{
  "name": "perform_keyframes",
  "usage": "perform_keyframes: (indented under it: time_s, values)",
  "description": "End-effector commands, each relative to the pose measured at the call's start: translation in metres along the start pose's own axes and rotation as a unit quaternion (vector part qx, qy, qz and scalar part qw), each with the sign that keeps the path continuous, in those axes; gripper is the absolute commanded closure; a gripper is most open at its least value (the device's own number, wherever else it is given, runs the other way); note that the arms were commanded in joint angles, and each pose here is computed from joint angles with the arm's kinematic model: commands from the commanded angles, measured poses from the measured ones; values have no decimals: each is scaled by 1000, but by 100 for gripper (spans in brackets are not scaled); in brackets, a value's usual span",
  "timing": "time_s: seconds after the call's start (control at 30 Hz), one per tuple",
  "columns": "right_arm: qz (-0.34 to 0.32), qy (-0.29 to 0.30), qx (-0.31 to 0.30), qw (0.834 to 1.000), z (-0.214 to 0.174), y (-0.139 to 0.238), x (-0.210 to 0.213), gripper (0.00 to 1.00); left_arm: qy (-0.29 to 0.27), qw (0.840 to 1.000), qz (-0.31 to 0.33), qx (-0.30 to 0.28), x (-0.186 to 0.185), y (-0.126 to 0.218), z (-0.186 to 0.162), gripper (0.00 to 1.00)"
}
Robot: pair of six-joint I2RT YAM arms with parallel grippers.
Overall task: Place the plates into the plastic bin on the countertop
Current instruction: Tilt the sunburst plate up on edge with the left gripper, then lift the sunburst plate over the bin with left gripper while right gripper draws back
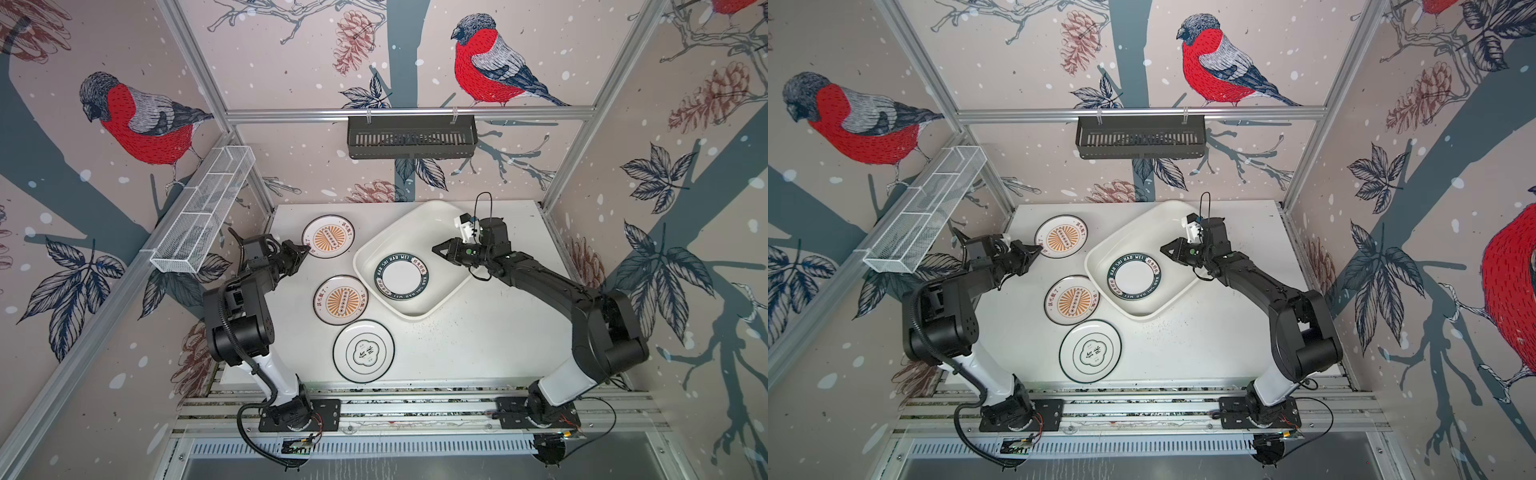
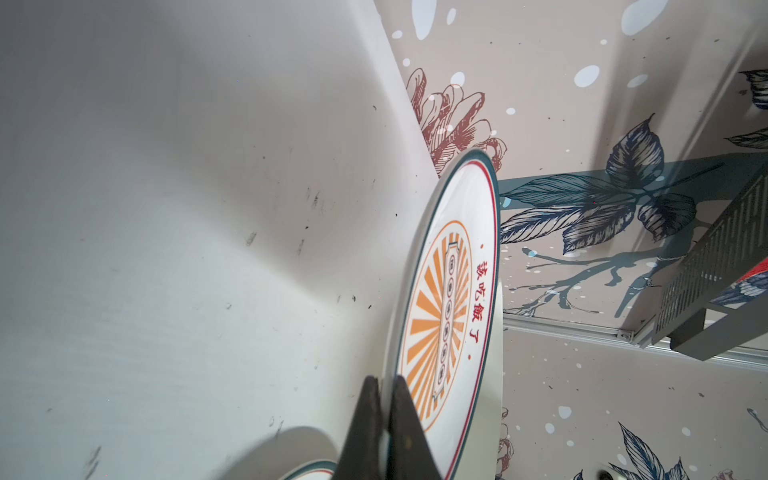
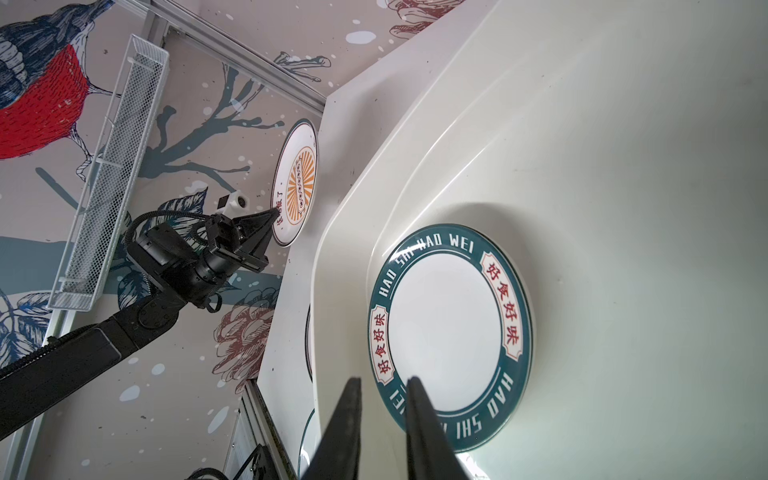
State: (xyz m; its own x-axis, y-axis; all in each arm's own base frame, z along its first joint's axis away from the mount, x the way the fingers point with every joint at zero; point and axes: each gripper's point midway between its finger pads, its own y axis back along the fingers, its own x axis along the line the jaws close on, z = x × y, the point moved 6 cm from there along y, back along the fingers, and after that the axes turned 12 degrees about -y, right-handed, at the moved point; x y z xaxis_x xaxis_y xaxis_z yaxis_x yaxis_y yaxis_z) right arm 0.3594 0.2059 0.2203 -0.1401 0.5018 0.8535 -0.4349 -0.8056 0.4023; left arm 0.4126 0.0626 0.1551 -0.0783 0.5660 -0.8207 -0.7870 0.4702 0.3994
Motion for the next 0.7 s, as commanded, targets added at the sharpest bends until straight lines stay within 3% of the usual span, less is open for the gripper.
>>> perform_keyframes:
  time_s: [0.0, 0.3, 0.67]
  values:
    - [2, 17, -14, 1000, 7, 7, 9, 78, -31, 999, -36, -14, -26, 4, 10, 100]
    - [-4, 36, -42, 998, 19, 32, 30, 78, -71, 996, -57, 13, -71, -4, -12, 100]
    - [-4, 42, -92, 995, 22, 83, 47, 78, -157, 981, -101, 52, -145, -30, -37, 100]
